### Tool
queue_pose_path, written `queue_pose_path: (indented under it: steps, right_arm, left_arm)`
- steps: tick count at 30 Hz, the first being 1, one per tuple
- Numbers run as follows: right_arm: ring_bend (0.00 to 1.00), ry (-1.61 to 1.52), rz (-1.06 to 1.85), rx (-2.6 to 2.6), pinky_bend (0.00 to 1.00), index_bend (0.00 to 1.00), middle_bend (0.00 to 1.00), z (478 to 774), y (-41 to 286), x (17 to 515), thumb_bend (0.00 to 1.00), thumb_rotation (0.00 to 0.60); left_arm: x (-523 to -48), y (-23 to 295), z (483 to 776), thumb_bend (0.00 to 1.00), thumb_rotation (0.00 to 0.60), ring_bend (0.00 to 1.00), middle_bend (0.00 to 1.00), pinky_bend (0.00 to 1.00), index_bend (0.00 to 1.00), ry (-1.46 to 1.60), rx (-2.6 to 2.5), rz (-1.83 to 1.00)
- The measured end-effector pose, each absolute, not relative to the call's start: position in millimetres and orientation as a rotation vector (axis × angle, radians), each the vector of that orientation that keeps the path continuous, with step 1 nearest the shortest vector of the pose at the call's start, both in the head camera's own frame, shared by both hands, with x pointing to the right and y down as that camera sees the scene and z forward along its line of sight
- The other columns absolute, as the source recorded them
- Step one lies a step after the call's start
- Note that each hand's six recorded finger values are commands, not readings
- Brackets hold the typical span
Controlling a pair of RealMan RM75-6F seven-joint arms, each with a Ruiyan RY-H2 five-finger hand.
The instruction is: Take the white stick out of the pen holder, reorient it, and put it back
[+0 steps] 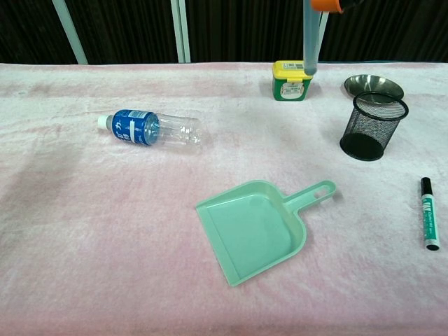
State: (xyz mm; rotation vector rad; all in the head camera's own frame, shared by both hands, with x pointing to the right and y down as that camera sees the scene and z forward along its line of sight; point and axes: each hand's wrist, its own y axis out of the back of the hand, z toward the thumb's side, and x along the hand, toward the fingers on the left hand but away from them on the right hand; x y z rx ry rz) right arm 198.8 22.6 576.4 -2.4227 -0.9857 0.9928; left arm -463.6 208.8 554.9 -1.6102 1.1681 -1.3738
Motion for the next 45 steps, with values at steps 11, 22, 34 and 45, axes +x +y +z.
queue_pose_path:
  steps: [11,22,34,45]
  right_arm:
    - [0.14,-0.802,1.216,-2.036,0.15,0.67,0.03,592,20,212,0.34,0.6]
    - [0.14,-1.321,0.94,-2.578,0.17,0.67,0.03,552,13,179,0.32,0.6]
    - [0.14,-1.979,-0.075,-3.157,0.17,0.67,0.05,474,-14,183,0.32,0.6]
    - [0.13,-1.508,0.696,-2.94,0.17,0.7,0.04,533,14,197,0.32,0.6]
  left_arm:
    - [-463,209,556,0.38,0.6,0.0,0.05,0.0,0.11,1.165,-1.612,-1.373]
    - [-463,209,555,0.38,0.6,0.0,0.05,0.0,0.11,1.164,-1.611,-1.372]
    - [-463,209,555,0.38,0.6,0.0,0.05,0.0,0.11,1.168,-1.614,-1.369]
    - [-464,209,554,0.38,0.6,0.0,0.05,0.0,0.11,1.176,-1.613,-1.375]
